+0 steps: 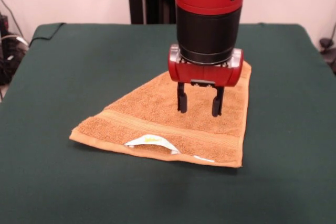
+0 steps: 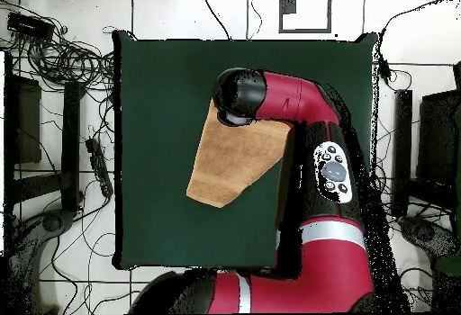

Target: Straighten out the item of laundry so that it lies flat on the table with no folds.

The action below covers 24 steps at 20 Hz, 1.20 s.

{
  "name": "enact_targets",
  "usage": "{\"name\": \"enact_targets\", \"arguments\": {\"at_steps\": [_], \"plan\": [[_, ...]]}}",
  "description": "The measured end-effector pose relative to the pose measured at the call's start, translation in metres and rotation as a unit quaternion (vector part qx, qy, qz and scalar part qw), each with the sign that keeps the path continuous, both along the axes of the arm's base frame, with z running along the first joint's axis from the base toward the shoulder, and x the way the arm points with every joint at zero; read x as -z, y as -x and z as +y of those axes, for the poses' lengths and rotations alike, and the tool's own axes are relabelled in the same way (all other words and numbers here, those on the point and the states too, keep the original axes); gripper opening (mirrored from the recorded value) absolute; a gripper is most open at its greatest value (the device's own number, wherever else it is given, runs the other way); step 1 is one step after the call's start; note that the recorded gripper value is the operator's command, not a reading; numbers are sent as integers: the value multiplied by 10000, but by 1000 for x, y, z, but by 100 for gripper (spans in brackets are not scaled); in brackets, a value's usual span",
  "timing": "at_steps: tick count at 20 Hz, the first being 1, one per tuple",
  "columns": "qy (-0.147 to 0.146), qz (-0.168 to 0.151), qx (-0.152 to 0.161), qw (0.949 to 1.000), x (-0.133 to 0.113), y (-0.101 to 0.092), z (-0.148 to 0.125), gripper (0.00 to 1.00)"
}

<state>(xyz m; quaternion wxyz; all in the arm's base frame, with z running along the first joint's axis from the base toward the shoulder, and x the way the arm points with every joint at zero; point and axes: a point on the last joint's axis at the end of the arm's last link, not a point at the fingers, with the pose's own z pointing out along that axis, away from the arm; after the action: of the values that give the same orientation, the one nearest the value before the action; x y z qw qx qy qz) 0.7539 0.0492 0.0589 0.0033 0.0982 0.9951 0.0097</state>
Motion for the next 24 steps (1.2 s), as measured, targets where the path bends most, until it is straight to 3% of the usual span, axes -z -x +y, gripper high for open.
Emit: {"name": "enact_targets", "arguments": {"at_steps": [8, 24], "plan": [[8, -78, -5, 10000, 15, 3, 1, 100], [-26, 211, -129, 9997, 59, 31, 18, 100]]}}
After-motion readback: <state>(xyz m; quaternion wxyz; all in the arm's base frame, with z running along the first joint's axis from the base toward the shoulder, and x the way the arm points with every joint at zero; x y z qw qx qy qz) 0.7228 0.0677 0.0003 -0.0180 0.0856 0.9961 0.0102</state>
